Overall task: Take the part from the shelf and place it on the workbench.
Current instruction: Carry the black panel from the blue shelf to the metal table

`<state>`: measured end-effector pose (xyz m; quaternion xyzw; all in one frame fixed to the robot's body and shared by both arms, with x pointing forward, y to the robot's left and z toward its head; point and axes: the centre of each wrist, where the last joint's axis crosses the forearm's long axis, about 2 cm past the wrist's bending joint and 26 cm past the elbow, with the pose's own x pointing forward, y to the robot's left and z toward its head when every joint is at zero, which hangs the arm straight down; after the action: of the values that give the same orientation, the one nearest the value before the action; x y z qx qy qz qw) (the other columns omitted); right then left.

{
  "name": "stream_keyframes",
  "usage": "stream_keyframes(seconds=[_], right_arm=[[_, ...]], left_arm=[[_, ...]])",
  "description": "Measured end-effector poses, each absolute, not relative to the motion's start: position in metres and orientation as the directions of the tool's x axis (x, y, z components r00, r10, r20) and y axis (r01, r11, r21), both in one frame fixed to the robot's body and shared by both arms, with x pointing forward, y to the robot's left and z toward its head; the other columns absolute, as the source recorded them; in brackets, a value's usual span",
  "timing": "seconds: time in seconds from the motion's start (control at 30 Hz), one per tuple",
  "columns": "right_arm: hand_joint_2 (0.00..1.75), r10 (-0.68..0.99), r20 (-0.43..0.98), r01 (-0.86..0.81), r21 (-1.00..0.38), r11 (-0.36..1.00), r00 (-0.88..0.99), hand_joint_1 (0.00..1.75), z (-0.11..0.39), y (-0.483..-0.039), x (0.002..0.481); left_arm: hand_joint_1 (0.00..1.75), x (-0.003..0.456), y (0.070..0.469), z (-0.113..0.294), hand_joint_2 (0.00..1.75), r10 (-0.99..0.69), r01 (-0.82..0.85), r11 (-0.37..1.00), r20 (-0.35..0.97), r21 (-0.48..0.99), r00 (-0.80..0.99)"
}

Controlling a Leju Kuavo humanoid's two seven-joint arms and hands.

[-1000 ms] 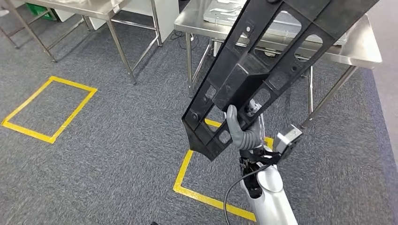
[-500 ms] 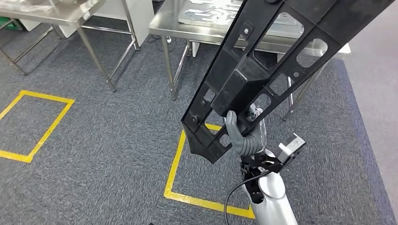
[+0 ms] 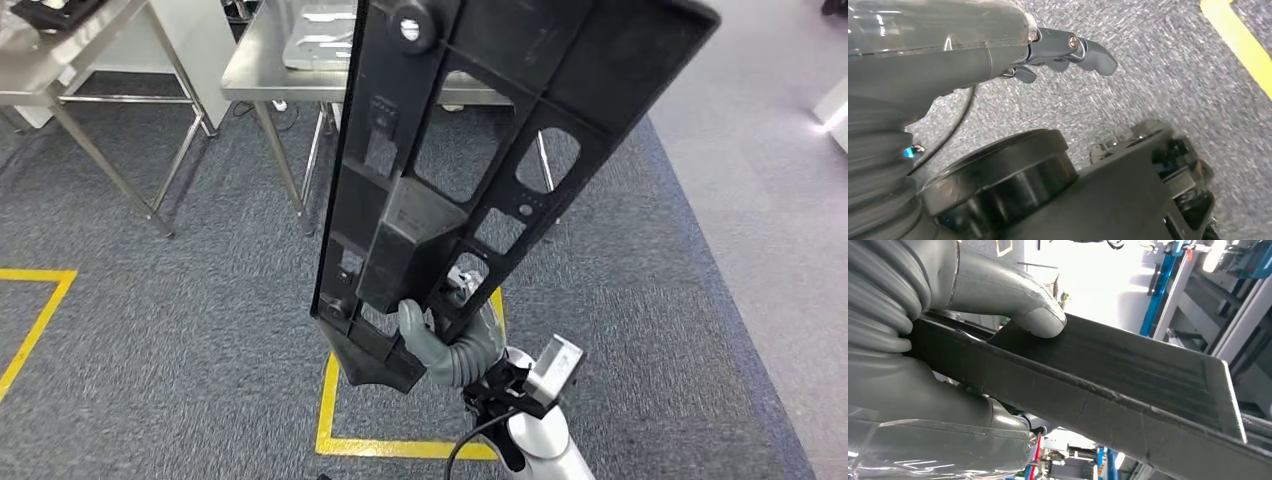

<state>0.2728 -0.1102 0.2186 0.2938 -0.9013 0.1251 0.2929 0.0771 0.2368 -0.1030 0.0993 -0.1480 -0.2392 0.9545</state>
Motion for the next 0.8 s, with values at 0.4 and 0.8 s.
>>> stream_keyframes(seconds=[0.4,0.8], right_arm=[[1.75,-0.405,0.647,-0.552,-0.029,0.833,-0.646,1.75,0.205,-0.11,0.27],[1.75,-0.369,0.664,-0.498,-0.006,0.867,-0.65,1.75,0.2,-0.116,0.266]], left_arm=[[0.0,0.073,0.235,-0.103,1.75,-0.479,0.425,0.87,0.224,0.252,0.849],[0.0,0.081,0.237,-0.102,1.75,-0.488,0.429,0.865,0.234,0.261,0.841]])
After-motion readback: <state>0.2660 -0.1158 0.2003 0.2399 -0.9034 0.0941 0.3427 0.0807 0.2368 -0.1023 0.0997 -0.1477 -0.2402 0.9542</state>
